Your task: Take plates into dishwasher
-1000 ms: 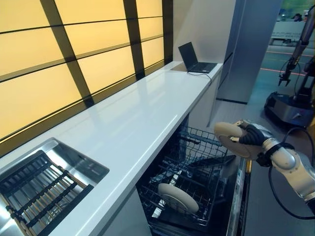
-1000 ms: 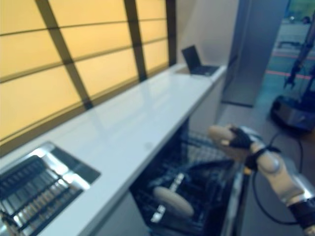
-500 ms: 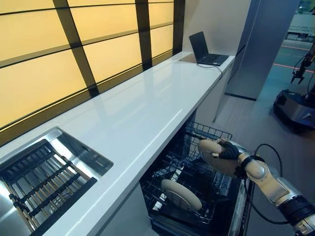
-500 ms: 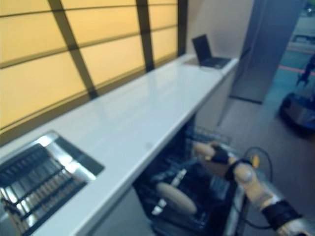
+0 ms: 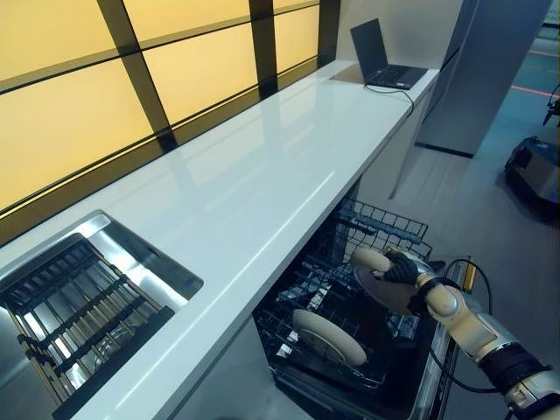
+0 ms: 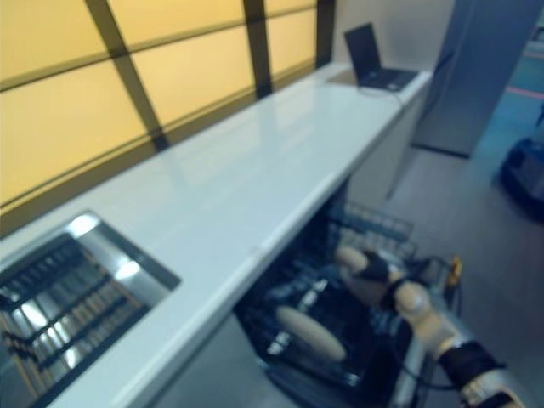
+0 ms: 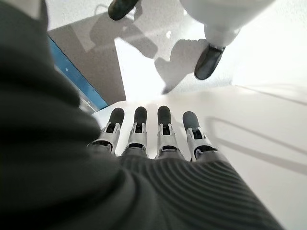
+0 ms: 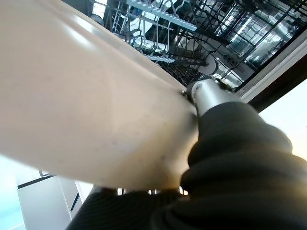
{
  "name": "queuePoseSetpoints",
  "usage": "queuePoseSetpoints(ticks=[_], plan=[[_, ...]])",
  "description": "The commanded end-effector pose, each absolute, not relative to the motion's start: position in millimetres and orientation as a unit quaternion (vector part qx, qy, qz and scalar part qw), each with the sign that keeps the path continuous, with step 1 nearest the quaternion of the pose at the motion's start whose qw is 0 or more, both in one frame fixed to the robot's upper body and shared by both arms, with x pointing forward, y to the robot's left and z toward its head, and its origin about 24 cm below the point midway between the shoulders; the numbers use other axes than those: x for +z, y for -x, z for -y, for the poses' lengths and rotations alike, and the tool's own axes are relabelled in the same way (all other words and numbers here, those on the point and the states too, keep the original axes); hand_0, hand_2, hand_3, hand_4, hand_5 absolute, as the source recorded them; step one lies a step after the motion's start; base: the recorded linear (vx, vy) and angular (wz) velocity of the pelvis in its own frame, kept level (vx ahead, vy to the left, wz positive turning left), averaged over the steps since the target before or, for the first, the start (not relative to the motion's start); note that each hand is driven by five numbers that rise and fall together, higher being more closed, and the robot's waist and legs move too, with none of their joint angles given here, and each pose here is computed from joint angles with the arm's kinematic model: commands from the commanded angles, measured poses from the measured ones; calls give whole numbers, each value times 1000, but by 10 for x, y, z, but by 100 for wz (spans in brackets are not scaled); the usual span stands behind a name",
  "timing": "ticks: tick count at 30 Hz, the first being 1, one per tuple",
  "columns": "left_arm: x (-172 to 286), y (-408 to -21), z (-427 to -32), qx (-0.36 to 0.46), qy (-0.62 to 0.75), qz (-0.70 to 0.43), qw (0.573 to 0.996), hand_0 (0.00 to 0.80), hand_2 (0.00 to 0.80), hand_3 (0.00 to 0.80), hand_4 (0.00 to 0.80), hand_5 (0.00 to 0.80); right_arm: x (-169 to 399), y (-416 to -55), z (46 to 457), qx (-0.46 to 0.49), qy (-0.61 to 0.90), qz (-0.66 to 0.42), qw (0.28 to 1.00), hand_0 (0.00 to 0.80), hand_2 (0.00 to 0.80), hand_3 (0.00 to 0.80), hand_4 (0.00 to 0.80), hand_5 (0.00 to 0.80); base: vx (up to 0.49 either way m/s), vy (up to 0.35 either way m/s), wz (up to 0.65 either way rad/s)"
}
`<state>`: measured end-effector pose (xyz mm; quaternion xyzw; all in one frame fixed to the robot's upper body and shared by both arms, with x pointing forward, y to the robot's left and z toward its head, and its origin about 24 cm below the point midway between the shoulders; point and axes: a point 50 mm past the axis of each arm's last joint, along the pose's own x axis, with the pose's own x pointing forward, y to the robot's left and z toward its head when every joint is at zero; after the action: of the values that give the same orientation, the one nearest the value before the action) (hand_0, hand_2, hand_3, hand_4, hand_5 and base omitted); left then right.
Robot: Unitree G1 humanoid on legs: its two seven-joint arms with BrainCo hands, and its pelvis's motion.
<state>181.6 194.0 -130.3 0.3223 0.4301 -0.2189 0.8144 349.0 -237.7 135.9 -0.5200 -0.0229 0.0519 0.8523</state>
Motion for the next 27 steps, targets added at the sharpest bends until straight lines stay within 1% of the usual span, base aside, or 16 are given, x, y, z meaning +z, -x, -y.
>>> queuePoseSetpoints(ticks=[1, 9, 27], plan=[[-1200, -1999, -1997, -239, -373, -407, 799, 0, 0, 0, 0, 0, 1853, -3680, 2199, 28, 534, 108, 838, 800, 800, 800, 800, 800, -35, -6, 5], [-1137, -2101, -1984, -244, -382, -391, 801, 0, 0, 0, 0, 0, 1961, -3700, 2144, 37, 560, 124, 819, 800, 800, 800, 800, 800, -32, -6, 4], [-1002, -2303, -1981, -244, -403, -368, 802, 0, 0, 0, 0, 0, 1996, -3764, 1925, 102, 646, 118, 747, 800, 800, 800, 800, 800, -20, -9, 1]])
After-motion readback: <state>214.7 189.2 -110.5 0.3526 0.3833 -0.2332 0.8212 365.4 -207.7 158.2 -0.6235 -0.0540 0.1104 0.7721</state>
